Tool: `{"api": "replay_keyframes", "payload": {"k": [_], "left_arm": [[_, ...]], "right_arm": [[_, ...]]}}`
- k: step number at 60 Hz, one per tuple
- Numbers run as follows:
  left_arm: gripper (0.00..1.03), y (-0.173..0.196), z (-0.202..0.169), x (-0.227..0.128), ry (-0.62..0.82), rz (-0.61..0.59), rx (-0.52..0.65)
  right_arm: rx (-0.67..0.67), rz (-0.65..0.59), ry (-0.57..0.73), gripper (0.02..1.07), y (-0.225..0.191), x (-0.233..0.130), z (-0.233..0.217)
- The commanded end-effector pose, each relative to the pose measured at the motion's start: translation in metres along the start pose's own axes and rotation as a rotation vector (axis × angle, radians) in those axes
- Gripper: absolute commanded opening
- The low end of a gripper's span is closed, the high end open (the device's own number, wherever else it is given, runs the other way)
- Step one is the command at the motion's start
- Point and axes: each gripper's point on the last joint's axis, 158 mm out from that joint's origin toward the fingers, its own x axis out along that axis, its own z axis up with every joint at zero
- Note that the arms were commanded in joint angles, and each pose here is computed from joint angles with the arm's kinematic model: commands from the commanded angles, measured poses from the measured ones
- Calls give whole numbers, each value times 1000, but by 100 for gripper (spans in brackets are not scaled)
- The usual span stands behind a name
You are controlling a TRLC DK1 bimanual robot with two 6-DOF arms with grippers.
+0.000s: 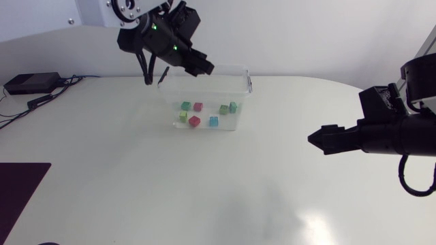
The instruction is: Place the duplo bricks in the container
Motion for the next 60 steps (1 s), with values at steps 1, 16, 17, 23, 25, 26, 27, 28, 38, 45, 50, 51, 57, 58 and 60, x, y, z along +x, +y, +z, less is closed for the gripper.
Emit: {"api": "replay_keyframes", "payload": {"k": [1,16,17,23,25,26,27,28,38,45,50,51,57,58,60], "left_arm": [[30,24,3,22,-6,35,-24],[30,79,-4,71,-3,108,-78],[30,82,-6,74,1,110,-82],[30,96,-16,90,13,125,-94],[32,99,-19,94,21,130,-96],[33,100,-21,97,25,133,-97],[37,102,-23,98,29,138,-98],[42,102,-24,99,31,139,-98],[99,104,-23,82,30,158,-99],[99,106,-8,50,-18,173,-104],[99,105,0,26,-57,184,-104],[99,104,2,20,-64,185,-103],[99,105,9,-10,-98,221,-111],[99,106,9,-12,-101,225,-114],[99,108,10,-24,-112,244,-128]], "right_arm": [[-23,-3,31,100,1,1,-16],[-38,-28,38,100,-2,-7,-23],[-38,-28,37,100,-2,-7,-22],[-45,-34,43,100,-3,-8,-25],[-47,-34,45,100,-3,-8,-25],[-47,-35,46,100,-3,-8,-26],[-49,-34,43,100,-3,-9,-25],[-49,-34,43,100,-3,-9,-25],[-59,-44,38,100,-4,-13,-25],[-69,-51,28,100,-3,-16,-24],[-82,-60,14,100,-2,-20,-21],[-83,-60,9,100,-1,-21,-20],[-96,-71,-12,100,0,-26,-15],[-97,-73,-13,100,0,-26,-15],[-103,-83,-22,101,-1,-28,-13]]}}
